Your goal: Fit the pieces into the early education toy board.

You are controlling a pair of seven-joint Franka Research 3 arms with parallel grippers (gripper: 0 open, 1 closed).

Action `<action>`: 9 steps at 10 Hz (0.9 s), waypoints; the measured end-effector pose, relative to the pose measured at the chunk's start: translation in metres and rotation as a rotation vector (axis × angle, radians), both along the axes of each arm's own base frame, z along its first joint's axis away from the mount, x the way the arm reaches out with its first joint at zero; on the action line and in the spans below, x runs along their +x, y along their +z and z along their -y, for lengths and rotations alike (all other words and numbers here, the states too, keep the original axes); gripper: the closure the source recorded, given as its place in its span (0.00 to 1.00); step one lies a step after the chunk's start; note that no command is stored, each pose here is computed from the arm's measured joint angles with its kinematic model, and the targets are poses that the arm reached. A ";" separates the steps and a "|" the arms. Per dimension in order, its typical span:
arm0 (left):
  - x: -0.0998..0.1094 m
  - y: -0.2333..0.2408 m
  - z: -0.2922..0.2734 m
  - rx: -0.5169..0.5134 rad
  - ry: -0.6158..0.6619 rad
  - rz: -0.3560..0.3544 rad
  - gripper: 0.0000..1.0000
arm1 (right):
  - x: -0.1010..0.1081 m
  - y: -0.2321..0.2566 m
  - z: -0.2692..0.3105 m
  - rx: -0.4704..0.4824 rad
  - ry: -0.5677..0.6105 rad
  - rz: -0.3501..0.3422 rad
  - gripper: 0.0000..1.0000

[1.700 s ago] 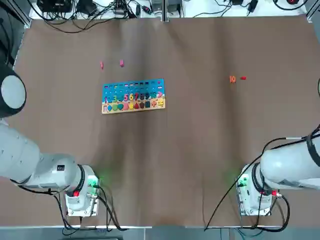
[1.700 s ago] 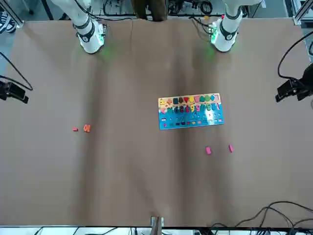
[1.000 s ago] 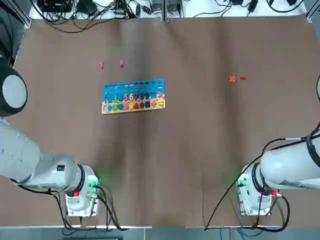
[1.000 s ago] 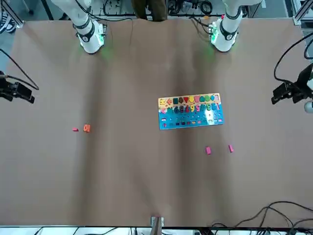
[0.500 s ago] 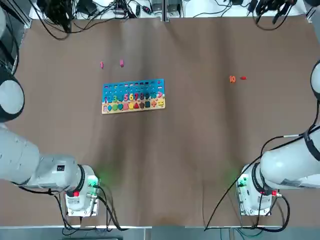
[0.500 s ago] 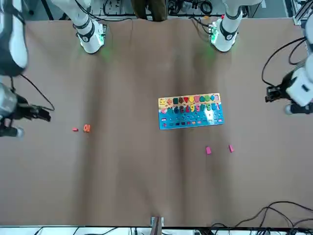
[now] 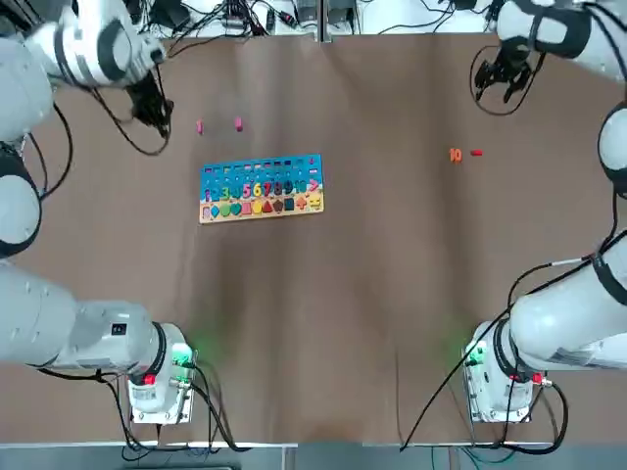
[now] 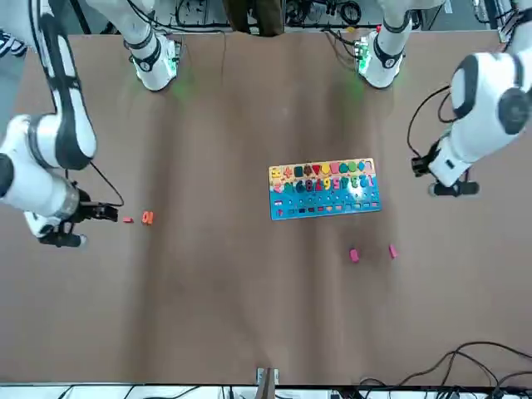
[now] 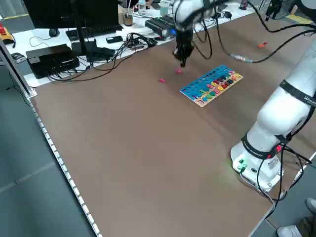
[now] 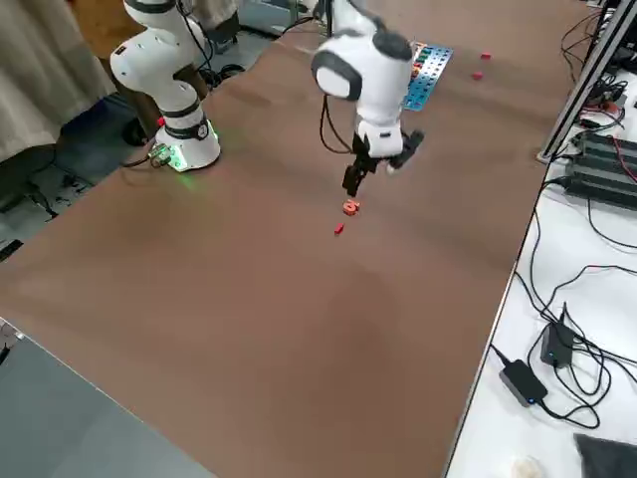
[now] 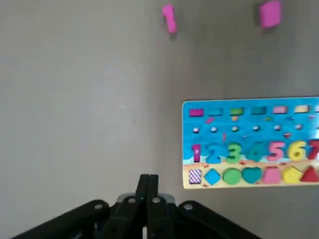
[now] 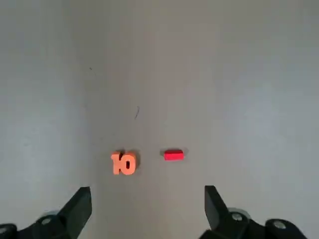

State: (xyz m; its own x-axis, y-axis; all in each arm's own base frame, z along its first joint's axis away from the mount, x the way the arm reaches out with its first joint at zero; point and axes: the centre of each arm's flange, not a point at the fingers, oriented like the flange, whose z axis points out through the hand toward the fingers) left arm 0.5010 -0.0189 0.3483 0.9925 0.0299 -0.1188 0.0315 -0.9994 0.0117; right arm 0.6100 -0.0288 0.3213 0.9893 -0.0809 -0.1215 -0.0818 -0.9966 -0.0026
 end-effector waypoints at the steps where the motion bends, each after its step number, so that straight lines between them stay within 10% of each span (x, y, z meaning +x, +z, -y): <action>1: -0.015 -0.030 -0.001 0.001 0.002 0.006 0.99 | 0.002 -0.021 -0.001 0.003 0.002 0.000 0.00; 9: -0.048 -0.162 0.021 0.002 -0.005 -0.029 0.99 | 0.001 -0.110 -0.038 0.008 0.012 0.003 0.05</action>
State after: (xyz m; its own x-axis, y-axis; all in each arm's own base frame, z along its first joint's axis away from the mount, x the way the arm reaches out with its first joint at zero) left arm 0.4531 -0.0395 0.1863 0.9888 0.0249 -0.1474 0.0265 -0.9996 0.0088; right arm 0.6107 0.0089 0.2116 0.9906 -0.0679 -0.1191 -0.0697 -0.9975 -0.0109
